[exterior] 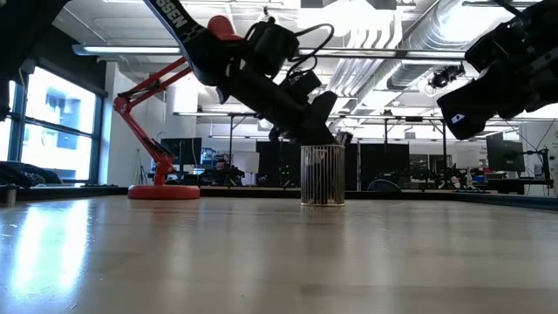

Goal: Put items in baskets/containers
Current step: Put the black eyeshadow brush into the yellow container, then return to Home Position

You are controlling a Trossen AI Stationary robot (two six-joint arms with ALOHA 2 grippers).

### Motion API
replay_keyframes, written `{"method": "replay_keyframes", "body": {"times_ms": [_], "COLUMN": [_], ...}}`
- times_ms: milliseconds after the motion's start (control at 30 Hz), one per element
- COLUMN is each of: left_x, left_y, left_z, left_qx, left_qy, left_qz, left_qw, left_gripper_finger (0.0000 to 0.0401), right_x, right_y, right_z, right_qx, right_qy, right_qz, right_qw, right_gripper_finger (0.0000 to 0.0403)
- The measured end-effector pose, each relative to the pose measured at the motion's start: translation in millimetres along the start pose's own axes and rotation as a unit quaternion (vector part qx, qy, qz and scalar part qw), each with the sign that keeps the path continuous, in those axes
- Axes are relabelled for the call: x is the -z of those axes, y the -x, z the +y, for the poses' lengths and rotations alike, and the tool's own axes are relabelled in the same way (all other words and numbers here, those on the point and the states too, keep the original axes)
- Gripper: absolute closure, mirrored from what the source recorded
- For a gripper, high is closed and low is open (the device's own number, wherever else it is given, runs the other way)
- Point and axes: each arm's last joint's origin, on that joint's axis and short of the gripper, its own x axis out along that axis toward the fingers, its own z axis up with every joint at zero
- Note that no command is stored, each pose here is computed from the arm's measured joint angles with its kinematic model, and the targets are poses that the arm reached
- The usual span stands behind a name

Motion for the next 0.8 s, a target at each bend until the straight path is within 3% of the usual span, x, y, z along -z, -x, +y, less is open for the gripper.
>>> {"method": "replay_keyframes", "body": {"times_ms": [500, 633, 800], "left_x": [-4, -22, -38], "left_y": [0, 12, 26], "left_z": [1, 1, -4], "left_qx": [-0.022, -0.017, -0.013], "left_qy": [0.001, 0.004, -0.036], "left_qz": [-0.017, -0.051, -0.068], "left_qw": [1.000, 0.999, 0.997], "left_gripper_finger": [0.0323, 0.0323, 0.0322], "right_x": [1, 1, 1], "right_y": [0, 0, 0], "right_z": [0, 0, 0], "right_qx": [-0.001, 0.000, 0.004], "right_qy": [-0.001, -0.002, -0.001], "right_qz": [0.003, 0.004, 0.005], "right_qw": [1.000, 1.000, 1.000], "right_gripper_finger": [0.0403, 0.0403, 0.0403]}}
